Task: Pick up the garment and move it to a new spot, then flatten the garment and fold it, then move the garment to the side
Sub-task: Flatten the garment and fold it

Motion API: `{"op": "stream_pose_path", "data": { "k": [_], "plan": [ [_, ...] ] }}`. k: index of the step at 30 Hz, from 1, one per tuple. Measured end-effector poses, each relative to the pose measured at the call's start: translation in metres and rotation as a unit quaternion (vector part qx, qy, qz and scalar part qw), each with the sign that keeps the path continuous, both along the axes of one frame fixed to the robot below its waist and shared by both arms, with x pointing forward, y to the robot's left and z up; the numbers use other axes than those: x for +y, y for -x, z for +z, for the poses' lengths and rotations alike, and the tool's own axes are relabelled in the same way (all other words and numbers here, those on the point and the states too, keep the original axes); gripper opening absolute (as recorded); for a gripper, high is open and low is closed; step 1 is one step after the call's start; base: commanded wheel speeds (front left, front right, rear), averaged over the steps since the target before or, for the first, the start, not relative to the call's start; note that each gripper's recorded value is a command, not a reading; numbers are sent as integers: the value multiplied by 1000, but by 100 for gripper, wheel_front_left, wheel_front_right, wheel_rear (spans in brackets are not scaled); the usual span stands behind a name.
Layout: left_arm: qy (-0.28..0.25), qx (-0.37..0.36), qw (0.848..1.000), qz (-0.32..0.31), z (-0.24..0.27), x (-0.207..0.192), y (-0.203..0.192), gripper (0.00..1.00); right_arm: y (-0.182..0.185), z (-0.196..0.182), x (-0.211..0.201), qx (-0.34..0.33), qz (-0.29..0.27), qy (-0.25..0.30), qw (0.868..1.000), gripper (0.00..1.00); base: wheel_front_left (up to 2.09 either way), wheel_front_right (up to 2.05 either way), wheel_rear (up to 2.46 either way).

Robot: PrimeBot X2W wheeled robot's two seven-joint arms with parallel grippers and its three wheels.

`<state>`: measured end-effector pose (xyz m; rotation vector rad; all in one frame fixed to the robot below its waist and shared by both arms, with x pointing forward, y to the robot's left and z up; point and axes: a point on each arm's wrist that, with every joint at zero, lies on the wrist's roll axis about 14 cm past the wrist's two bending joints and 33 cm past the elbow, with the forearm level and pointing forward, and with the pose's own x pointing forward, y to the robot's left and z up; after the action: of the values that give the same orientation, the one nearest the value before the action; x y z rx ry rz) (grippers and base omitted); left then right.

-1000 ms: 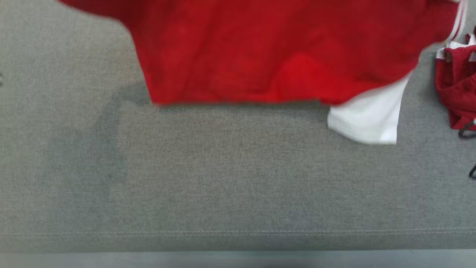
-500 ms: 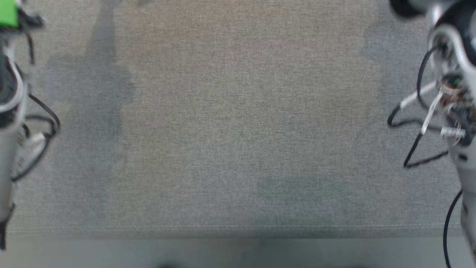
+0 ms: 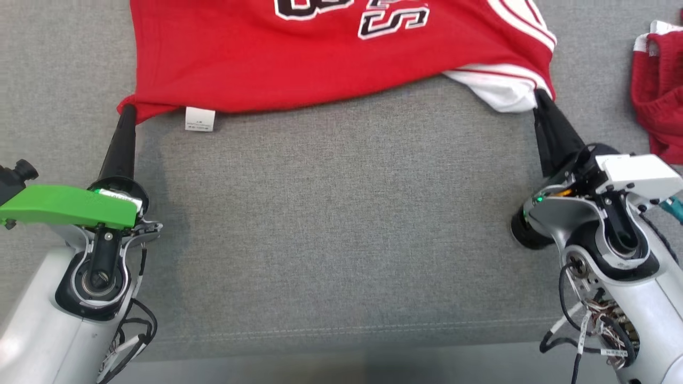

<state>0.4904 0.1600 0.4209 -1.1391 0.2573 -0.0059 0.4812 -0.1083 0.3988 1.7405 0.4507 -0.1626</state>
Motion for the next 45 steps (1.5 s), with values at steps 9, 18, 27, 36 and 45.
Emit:
{"op": "stream_pose_path", "data": {
  "k": [9,18,27,36,45],
  "plan": [
    [6,-53,998,14,46,13,20,0,14,54,-13,-59,10,10,998,0,0,0,0],
    [8,-68,998,-13,76,7,64,0,76,49,-16,-9,38,9,999,0,0,0,0],
    [6,-55,998,8,82,25,96,0,107,66,3,-11,53,-34,998,0,0,0,0],
    [16,-47,999,-11,86,10,108,0,120,69,-8,-1,41,-41,998,0,0,0,0],
    [-15,3,1000,-16,55,13,120,0,132,15,-36,73,32,35,996,0,0,0,0]
  ]
}}
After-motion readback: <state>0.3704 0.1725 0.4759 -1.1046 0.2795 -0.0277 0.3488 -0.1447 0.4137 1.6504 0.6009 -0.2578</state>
